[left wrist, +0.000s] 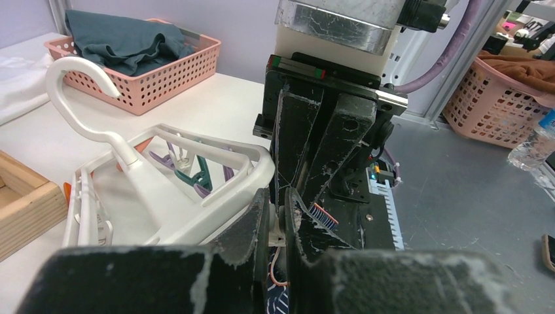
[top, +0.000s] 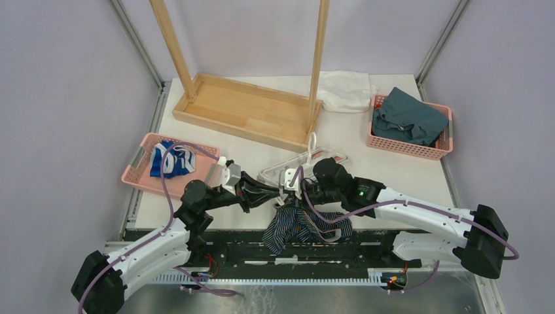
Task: Clip the underwear to the hanger
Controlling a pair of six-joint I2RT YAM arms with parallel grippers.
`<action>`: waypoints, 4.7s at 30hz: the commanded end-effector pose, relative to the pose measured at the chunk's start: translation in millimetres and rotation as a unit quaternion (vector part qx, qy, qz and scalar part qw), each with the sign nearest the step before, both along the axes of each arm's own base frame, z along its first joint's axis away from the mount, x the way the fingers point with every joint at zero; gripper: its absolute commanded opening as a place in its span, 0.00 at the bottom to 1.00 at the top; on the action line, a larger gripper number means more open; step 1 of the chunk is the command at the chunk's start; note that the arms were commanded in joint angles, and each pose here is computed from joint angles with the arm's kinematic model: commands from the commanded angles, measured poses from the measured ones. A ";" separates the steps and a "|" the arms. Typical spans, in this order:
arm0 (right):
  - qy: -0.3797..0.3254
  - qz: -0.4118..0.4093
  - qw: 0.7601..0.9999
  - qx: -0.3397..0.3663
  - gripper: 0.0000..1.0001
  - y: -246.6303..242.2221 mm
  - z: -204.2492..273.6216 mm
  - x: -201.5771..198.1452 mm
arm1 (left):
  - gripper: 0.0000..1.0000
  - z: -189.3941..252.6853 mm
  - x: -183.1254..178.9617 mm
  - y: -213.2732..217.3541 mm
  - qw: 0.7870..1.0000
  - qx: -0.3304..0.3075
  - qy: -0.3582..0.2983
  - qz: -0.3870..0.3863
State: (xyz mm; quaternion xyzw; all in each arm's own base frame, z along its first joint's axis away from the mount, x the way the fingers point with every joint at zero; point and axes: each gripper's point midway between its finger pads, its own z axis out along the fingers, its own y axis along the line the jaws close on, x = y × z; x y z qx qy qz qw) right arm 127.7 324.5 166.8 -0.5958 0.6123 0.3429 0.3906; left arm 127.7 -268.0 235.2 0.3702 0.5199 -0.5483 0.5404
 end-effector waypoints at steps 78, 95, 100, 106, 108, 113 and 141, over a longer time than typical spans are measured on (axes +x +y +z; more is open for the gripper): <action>0.038 -0.160 0.986 -0.024 0.00 -8.4 34.3 39.3 | 0.03 35.0 -15.7 -0.6 0.998 -0.031 -0.051 -0.036; 0.066 -0.126 0.990 0.002 0.00 2.2 47.3 26.1 | 0.03 33.7 -15.4 -1.2 0.998 -0.029 -0.052 -0.036; 0.074 -0.109 0.991 0.003 0.00 3.5 49.1 19.7 | 0.03 33.1 -14.8 -1.3 0.998 -0.028 -0.053 -0.035; 0.078 -0.096 0.992 0.010 0.00 4.4 51.4 14.5 | 0.03 33.6 -15.2 -1.2 0.998 -0.029 -0.053 -0.035; 0.078 -0.094 0.992 0.016 0.00 4.3 53.9 13.4 | 0.03 33.8 -15.1 -1.0 0.998 -0.029 -0.054 -0.035; 0.079 -0.084 0.993 0.011 0.00 4.0 53.3 10.4 | 0.03 34.4 -15.1 -1.3 0.997 -0.029 -0.055 -0.035; 0.032 -0.015 0.999 -0.039 0.00 -18.9 10.4 -5.5 | 0.03 43.5 -17.8 2.7 0.997 -0.042 -0.065 -0.030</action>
